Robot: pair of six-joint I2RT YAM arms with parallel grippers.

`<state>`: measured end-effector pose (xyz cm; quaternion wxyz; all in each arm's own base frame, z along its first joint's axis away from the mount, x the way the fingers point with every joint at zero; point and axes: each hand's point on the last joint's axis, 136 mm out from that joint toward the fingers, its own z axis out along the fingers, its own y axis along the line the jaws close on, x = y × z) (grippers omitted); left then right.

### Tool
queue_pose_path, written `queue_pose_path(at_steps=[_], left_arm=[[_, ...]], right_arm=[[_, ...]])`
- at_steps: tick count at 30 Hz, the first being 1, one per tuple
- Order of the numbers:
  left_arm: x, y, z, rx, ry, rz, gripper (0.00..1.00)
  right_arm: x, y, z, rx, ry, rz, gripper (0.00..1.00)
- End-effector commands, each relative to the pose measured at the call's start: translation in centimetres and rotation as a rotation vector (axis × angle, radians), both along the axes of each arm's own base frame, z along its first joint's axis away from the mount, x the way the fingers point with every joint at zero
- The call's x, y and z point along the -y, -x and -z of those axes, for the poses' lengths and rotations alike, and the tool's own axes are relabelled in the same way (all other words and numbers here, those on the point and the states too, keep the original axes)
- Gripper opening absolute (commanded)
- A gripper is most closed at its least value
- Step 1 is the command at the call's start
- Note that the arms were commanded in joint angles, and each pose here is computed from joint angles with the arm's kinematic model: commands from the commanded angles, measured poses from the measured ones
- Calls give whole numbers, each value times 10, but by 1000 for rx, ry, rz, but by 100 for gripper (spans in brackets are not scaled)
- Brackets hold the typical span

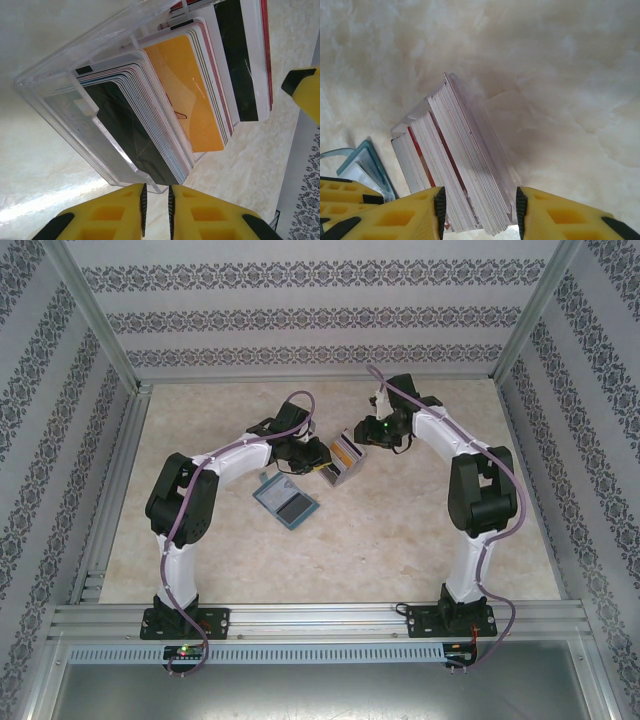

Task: Put the credit cards into the card holder
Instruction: Pick up the credit card from the storage box.

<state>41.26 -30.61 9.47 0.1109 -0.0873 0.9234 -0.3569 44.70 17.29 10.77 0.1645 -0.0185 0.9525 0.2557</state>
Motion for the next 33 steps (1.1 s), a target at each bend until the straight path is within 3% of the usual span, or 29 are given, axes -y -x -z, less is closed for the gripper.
queue_pose_path(at_steps=[1, 17, 33], left_arm=[[9, -4, 2, 7, 10, 6, 22], [8, -8, 27, -23, -22, -3, 27], [11, -10, 29, -29, -13, -3, 28]], right_arm=[[-2, -6, 2, -10, 7, -25, 45], [-24, -8, 10, 10, 118, -109, 45], [-30, -7, 25, -33, 112, -132, 46]])
